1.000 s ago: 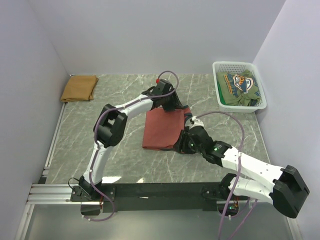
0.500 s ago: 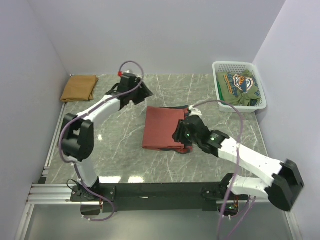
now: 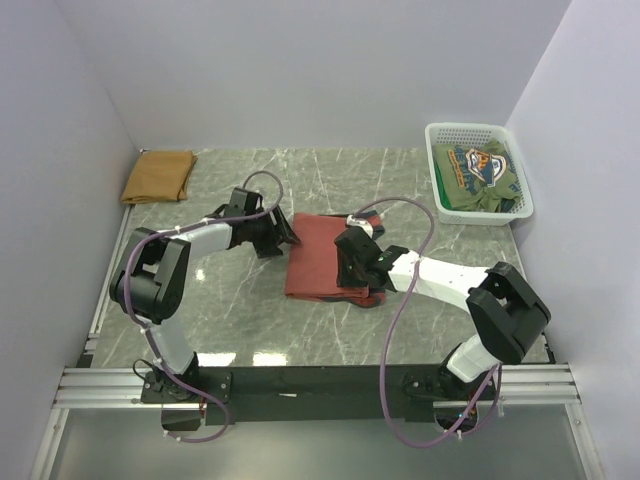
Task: Fold and stack the tank tops
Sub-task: Fold the tank top, then neatly place the folded tank top to the corner
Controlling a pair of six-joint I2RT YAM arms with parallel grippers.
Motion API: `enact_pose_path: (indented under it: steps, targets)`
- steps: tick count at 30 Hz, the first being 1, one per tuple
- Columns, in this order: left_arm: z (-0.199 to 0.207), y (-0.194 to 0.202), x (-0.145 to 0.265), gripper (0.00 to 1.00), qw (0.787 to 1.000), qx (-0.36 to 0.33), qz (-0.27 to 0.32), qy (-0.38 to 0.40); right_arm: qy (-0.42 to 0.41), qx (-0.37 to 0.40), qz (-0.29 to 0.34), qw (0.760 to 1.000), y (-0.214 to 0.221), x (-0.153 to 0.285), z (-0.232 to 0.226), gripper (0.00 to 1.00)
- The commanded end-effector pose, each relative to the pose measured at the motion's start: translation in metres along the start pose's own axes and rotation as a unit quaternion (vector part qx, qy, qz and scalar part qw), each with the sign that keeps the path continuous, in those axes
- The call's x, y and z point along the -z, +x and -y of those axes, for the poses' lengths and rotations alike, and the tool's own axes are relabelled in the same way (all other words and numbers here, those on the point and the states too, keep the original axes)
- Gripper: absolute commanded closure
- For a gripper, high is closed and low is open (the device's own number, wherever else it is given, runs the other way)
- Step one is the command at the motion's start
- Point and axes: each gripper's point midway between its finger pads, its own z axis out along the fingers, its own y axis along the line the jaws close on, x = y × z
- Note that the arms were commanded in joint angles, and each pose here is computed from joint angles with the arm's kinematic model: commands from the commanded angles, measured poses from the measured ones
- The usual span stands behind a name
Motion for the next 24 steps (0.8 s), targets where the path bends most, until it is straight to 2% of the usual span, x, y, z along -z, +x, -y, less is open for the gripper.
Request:
enact_pose_path:
  steps: [1, 5, 16, 19, 24]
  targets:
    - [0.006, 0.014, -0.003, 0.29, 0.998, -0.023, -0.027, 0.049, -0.012, -0.005, 0.014, 1.000, -0.003, -0.003, -0.001, 0.64]
    - [-0.011, 0.025, -0.009, 0.29, 0.999, -0.013, -0.037, 0.033, -0.011, -0.008, 0.006, 1.000, 0.006, -0.008, 0.004, 0.66]
    - [-0.022, 0.054, -0.035, 0.33, 0.997, -0.016, -0.076, 0.008, -0.019, -0.022, -0.007, 1.000, 0.015, -0.013, 0.016, 0.68]
    - [-0.032, 0.058, -0.040, 0.37, 0.997, -0.019, -0.074, -0.029, -0.021, -0.025, -0.006, 0.999, 0.015, -0.013, 0.019, 0.68]
    - [-0.051, 0.050, -0.040, 0.50, 0.992, -0.031, -0.049, -0.114, -0.030, -0.029, -0.005, 0.999, 0.014, -0.011, 0.018, 0.68]
